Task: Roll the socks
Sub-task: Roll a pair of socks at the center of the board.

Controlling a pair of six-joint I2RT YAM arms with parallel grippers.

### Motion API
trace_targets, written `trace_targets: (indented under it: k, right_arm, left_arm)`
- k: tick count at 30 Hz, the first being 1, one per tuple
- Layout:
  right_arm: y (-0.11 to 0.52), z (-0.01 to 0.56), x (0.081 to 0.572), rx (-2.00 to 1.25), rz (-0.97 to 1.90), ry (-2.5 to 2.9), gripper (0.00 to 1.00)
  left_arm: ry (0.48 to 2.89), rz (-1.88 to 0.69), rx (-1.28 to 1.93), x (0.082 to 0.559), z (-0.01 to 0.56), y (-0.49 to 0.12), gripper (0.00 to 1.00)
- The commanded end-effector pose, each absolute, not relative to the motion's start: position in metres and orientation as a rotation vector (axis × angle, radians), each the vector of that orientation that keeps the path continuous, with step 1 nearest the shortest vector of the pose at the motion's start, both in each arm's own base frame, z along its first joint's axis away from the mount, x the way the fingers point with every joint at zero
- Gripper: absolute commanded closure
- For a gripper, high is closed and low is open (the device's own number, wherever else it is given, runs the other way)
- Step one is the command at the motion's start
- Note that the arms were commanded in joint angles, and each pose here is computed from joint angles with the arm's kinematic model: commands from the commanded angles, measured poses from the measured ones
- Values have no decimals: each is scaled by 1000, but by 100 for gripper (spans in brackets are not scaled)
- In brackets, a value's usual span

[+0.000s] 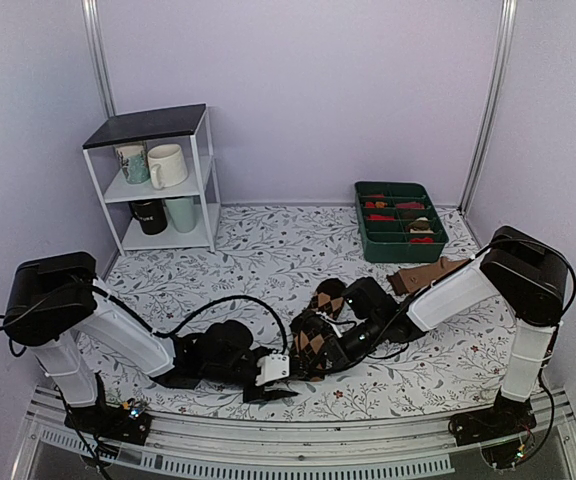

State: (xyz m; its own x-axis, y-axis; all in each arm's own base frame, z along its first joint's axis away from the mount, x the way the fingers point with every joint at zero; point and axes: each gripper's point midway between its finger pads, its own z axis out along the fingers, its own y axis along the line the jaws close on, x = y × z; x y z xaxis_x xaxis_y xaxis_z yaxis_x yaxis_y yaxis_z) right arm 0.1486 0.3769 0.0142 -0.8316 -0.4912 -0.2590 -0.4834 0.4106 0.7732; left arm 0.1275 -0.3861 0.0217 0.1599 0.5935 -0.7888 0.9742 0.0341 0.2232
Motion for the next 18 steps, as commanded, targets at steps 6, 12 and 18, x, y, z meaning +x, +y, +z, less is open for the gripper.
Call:
trace_targets:
  k: [6,12,18]
  right_arm:
    - [313,-60,105,672,-962,-2648,100]
    - [314,-60,106,668,-969,-2645,100]
    - [314,-60,105,670,-969,-2641,100]
  left_arm:
    - [1514,-564,1598,133,32,-385,43]
    - [1532,-550,1626,133,22,-384,44]
    - [1541,-590,1659,126,18,-386,49]
